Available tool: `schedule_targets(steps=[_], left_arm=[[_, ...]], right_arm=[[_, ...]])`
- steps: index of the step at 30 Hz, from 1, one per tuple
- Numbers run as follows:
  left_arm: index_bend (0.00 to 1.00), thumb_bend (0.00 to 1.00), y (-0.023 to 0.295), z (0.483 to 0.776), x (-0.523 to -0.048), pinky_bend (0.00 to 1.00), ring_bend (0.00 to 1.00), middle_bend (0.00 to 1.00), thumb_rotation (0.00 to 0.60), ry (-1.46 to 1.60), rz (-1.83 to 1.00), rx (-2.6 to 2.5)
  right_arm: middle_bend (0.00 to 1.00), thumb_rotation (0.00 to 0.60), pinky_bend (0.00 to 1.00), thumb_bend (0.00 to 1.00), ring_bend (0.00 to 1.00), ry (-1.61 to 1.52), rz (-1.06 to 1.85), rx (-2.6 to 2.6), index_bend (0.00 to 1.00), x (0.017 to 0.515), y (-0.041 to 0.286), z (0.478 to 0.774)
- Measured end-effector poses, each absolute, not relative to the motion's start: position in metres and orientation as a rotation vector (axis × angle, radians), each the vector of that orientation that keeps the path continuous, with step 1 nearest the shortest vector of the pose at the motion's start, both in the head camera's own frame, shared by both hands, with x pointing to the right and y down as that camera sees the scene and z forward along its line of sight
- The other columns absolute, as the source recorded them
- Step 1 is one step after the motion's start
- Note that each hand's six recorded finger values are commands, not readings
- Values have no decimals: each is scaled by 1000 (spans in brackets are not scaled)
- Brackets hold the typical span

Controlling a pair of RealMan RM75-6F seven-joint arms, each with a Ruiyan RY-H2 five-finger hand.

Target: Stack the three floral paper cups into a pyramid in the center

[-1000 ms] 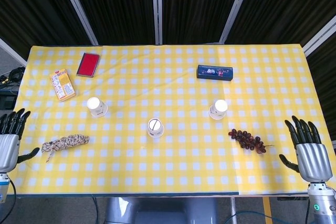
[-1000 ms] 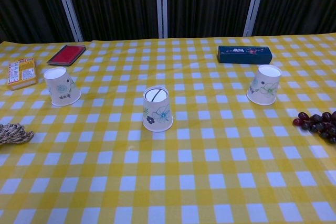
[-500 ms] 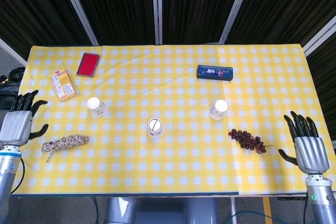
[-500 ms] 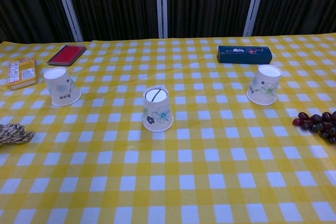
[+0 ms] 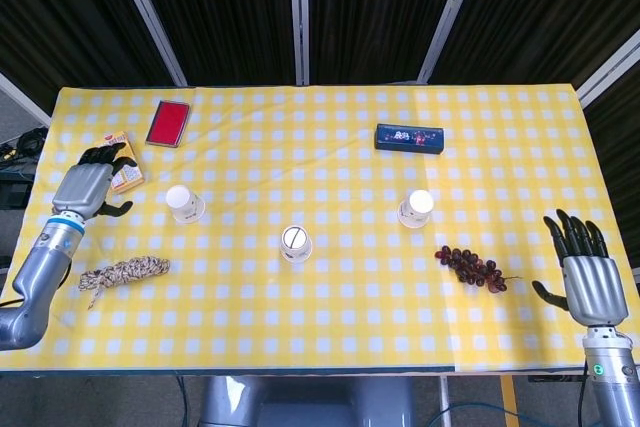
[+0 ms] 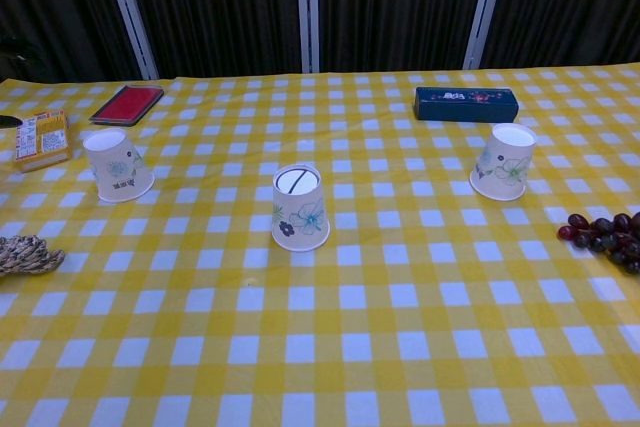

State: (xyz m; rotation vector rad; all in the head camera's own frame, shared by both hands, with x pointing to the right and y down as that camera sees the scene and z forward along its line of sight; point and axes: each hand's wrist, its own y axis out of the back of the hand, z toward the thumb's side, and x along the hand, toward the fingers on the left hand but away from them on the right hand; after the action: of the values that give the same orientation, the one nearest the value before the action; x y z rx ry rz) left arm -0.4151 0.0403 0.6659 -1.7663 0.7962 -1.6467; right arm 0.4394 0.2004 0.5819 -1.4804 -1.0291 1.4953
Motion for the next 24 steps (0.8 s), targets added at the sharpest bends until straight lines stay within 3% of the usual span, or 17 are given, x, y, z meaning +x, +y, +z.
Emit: schedule_targets(steps=[14, 24], left_arm=[[246, 305, 34, 698, -374, 0, 0, 0, 600, 654, -1667, -1838], [268, 305, 37, 702, -366, 0, 0, 0, 600, 634, -1664, -1839]], right_arm=[[0, 600, 0, 73, 0, -1057, 1512, -1470, 38, 448, 199, 581], [0, 600, 0, 72, 0, -1071, 1497, -1475, 42, 447, 199, 577]])
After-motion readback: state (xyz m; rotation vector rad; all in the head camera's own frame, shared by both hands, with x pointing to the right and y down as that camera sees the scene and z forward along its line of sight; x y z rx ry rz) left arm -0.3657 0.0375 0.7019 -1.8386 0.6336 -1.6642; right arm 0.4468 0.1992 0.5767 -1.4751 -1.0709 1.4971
